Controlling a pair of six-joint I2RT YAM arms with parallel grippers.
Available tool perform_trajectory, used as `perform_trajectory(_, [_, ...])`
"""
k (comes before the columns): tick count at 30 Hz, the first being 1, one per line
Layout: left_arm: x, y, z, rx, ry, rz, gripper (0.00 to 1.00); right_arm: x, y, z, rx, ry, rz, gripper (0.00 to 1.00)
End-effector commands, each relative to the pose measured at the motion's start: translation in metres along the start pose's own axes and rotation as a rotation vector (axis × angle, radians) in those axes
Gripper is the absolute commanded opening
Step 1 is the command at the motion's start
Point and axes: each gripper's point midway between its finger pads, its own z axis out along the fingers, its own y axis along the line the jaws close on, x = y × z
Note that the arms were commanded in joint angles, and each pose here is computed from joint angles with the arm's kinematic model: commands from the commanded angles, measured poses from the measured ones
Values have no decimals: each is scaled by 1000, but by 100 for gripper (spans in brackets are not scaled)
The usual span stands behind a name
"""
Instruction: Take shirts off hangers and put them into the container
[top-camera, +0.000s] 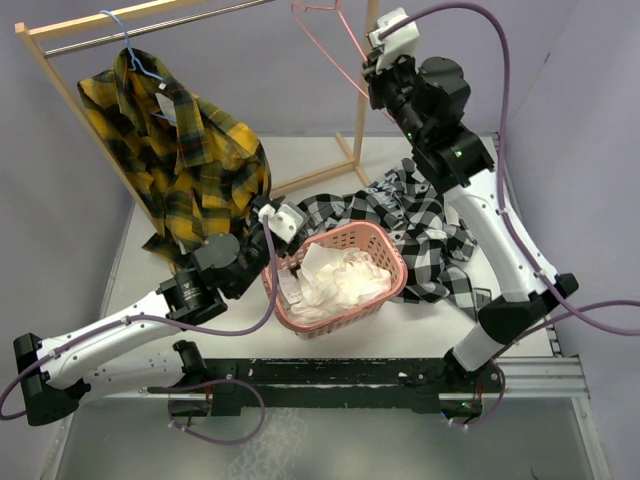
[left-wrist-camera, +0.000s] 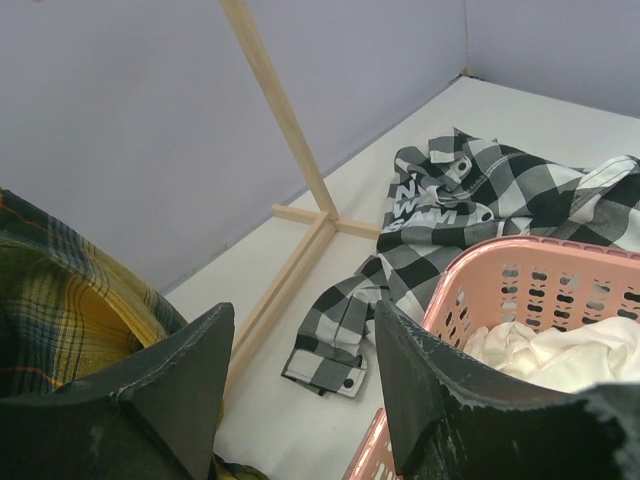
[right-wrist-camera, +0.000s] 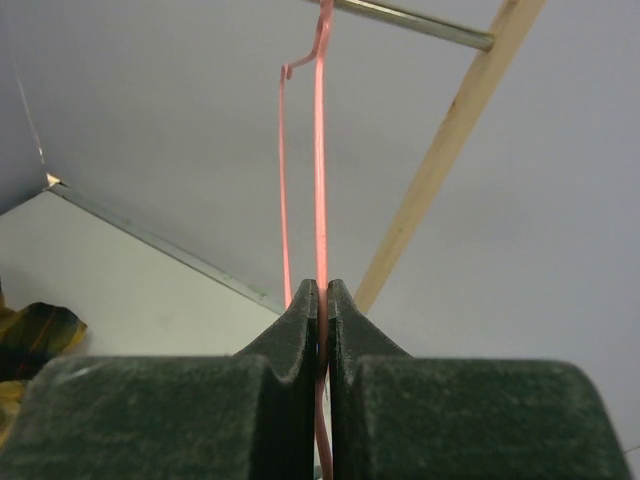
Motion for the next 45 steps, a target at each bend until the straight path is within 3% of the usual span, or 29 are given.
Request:
perform_trajectory(1, [-18, 4, -2, -8, -66, -46, 61, -32, -5, 10, 11, -110, -10, 0])
perform_trajectory(11, [-19, 10, -5, -32, -74, -39, 61, -14, -10, 30, 72, -61, -10, 2])
perform_trajectory(16, [-19, 8, -4, -27, -73, -41, 62, -1, -25, 7, 150, -20, -6, 66])
perform_trajectory(17, [-19, 8, -4, -26, -74, -41, 62, 2, -27, -3, 159, -13, 2, 76])
perform_trajectory(18, [-19, 9, -4, -28, -73, -41, 63, 4, -31, -15, 174, -10, 15, 80])
perform_trajectory(25, [-20, 9, -4, -33, -72, -48, 63, 78, -53, -126, 323, 198, 128, 83])
perform_trajectory(31, [-19, 9, -4, -33, -66, -55, 63, 200, -61, -200, 408, 655, 240, 91])
perform_trajectory(36, [-19, 10, -4, -36, -65, -55, 63, 251, -61, -212, 453, 765, 429, 94])
perform_trajectory(39, [-19, 12, -5, -47, -63, -54, 62, 277, -64, -201, 427, 744, 609, 94])
perform_trajectory(45, [-19, 13, -5, -50, -61, -53, 62, 320, -57, -184, 419, 821, 657, 95])
